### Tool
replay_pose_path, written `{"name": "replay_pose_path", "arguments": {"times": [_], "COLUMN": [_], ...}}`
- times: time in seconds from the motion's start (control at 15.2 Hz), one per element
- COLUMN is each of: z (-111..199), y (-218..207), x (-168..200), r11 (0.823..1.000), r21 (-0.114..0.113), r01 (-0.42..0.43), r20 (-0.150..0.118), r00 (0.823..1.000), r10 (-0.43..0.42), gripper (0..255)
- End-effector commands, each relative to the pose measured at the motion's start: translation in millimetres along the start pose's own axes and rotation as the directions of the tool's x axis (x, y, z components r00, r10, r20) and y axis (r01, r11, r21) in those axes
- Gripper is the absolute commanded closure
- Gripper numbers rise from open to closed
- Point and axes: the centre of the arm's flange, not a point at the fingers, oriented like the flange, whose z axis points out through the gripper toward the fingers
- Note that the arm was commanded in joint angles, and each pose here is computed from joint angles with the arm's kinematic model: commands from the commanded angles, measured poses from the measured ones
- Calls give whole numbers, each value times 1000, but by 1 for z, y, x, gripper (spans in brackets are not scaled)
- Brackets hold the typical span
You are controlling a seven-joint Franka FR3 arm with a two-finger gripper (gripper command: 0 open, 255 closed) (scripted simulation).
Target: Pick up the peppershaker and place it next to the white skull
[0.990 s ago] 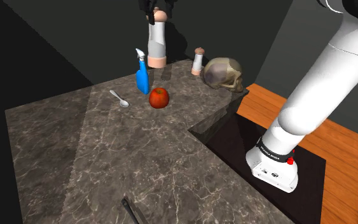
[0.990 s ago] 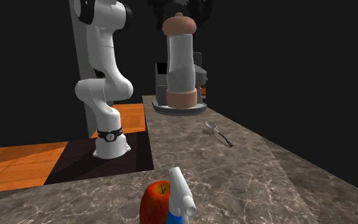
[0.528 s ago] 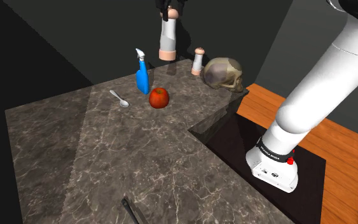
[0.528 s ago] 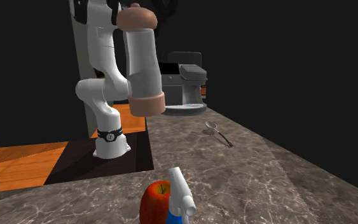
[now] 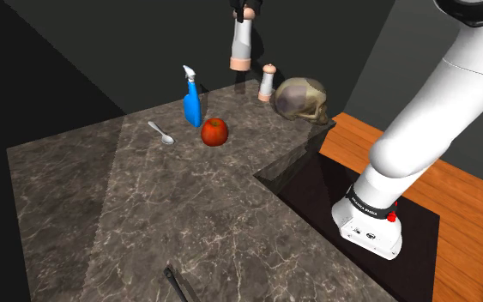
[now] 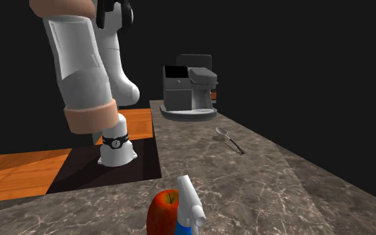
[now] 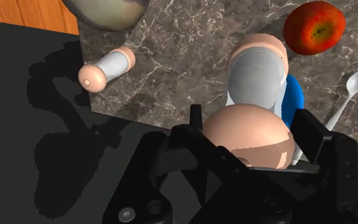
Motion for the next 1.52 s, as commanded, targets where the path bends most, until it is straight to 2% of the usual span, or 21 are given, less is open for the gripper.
{"name": "replay_pose_path", "arguments": {"times": [0.0,0.53,1.45], "z": [5,28,100], "y": [24,127,113], "x": [8,42,36], "r11": [1000,1000,1000], "r21": [0,0,0], "r01": [1,1,1], "r20": [-1,-1,-1], "r00": [1000,1000,1000], "r10": [-1,-1,-1], "gripper": [255,255,255]}}
